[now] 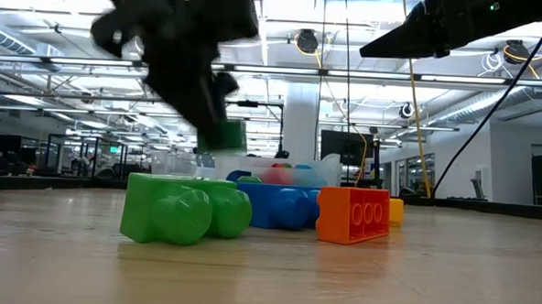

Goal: Pick & Place Toys
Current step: Put the left green game piece into the bottom transparent bin

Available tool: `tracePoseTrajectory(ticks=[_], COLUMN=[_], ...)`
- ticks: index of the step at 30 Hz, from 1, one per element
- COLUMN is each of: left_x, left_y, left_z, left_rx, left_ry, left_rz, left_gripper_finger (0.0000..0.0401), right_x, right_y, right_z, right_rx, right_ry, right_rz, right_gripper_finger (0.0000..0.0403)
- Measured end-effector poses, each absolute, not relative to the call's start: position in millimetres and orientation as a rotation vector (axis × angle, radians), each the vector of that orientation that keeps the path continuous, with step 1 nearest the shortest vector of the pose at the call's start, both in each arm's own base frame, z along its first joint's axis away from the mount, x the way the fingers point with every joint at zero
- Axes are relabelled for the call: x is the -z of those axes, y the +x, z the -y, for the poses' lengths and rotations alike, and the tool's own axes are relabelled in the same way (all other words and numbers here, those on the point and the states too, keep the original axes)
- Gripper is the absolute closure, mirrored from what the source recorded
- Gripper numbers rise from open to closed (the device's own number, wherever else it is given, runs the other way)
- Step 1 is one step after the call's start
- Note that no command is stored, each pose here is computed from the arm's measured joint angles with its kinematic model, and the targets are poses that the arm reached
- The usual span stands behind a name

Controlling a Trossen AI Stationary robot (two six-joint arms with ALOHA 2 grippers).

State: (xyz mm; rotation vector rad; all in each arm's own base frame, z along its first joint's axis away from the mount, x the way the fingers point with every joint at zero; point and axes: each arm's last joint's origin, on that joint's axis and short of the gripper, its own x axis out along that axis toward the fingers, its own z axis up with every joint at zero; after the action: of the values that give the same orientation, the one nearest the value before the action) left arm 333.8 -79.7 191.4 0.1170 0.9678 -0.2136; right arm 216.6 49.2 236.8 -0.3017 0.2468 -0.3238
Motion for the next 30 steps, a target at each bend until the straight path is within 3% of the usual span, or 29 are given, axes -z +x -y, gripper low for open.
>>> tracePoseTrajectory(ticks=[6, 11, 23, 30], left_x=[-248, -269, -199, -172], left_y=[324, 331, 382, 391], left_z=[47, 11, -54, -70], left_rx=[0.043, -0.077, -0.024, -0.104], left_ry=[0.238, 0.244, 0.109, 0.08], left_rz=[-0.742, -0.586, -0.535, -0.547], left_gripper_finger=[0.0306, 0.0298, 0.029, 0.0284], right_x=[-237, -237, -236, -236], right_y=[217, 217, 217, 216], right_z=[-49, -49, -49, -49], right_rx=[0.323, 0.324, 0.324, 0.325], right_ry=[-0.302, -0.302, -0.304, -0.305], right_rz=[-0.248, -0.247, -0.251, -0.253], right_gripper_finger=[0.0261, 0.0261, 0.0261, 0.0261])
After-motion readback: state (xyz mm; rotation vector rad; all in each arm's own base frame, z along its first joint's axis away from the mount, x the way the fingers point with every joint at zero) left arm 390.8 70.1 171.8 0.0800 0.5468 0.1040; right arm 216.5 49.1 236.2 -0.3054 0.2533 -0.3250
